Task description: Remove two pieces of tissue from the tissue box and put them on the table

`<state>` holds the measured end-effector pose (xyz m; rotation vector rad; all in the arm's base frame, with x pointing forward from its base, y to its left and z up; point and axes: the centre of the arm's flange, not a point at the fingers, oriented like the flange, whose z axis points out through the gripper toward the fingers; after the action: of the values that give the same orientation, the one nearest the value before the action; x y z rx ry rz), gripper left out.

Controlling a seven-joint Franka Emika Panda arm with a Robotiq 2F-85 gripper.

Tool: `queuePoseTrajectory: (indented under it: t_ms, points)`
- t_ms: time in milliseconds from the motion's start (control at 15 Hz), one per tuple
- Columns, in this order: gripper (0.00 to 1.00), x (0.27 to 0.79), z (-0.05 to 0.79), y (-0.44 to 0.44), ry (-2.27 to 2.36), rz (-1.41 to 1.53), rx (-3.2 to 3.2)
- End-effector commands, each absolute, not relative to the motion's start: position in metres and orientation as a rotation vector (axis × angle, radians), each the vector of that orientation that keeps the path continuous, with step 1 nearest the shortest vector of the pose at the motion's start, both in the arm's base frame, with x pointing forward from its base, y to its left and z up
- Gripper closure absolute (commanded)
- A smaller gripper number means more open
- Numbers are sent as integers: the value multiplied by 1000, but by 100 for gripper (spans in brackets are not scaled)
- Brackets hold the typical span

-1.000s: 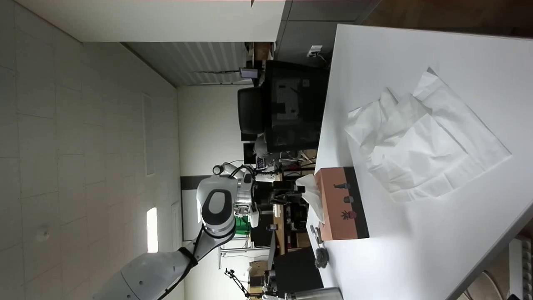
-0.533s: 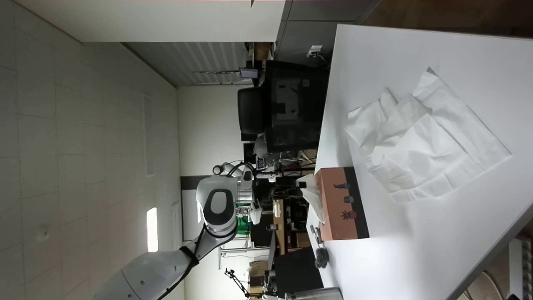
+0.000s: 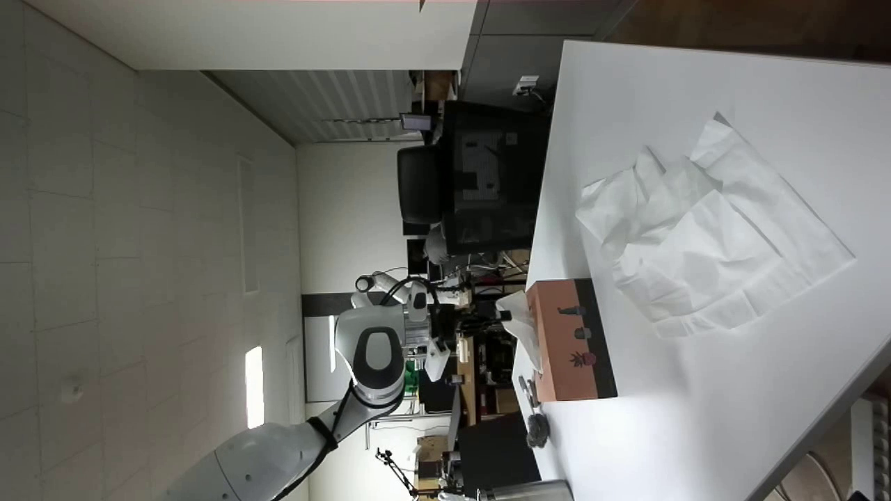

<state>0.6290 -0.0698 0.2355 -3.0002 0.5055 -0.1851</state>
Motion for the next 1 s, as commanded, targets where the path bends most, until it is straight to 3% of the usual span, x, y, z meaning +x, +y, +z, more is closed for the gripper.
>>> queuePoseTrajectory:
  t_ms: [0, 933]
  points:
    - [100, 624, 236, -70, 494, -206, -2965]
    - [100, 623, 358, -156, 729, -441, -2961]
